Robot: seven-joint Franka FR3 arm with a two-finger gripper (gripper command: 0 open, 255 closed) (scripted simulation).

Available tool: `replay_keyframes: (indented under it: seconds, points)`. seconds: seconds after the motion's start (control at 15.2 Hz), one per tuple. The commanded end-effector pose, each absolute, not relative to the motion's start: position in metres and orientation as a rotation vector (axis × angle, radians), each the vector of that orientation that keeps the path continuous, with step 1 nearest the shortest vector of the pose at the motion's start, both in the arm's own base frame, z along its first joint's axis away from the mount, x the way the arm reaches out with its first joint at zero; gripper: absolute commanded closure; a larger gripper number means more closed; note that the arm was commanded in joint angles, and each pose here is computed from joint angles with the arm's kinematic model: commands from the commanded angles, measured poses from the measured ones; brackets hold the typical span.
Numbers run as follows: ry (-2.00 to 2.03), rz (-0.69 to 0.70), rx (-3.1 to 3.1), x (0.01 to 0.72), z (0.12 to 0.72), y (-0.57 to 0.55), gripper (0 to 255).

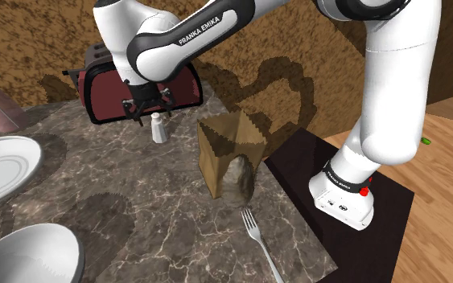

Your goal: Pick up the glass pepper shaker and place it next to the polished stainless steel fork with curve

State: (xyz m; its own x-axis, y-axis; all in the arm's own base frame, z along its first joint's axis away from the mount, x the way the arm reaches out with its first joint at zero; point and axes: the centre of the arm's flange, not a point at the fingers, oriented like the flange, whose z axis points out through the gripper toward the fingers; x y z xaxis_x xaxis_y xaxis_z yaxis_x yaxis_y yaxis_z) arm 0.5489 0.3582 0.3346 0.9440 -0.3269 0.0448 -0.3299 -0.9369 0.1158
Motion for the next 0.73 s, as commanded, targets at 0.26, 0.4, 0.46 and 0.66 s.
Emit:
replay_keyframes:
  seconds: [0.26,0.4,0.46,0.66]
  points:
    - [-0.505,0.038,2.977,0.5489,0.3346,0.3582,255]
    - [-0.505,0.038,2.977,0.5489,0.3346,0.3582,255]
    - [-0.505,0.038,2.977,0.5488,0.3345,0.3583,255]
    - [-0.505,0.038,2.977,0.5489,0.3346,0.3583,255]
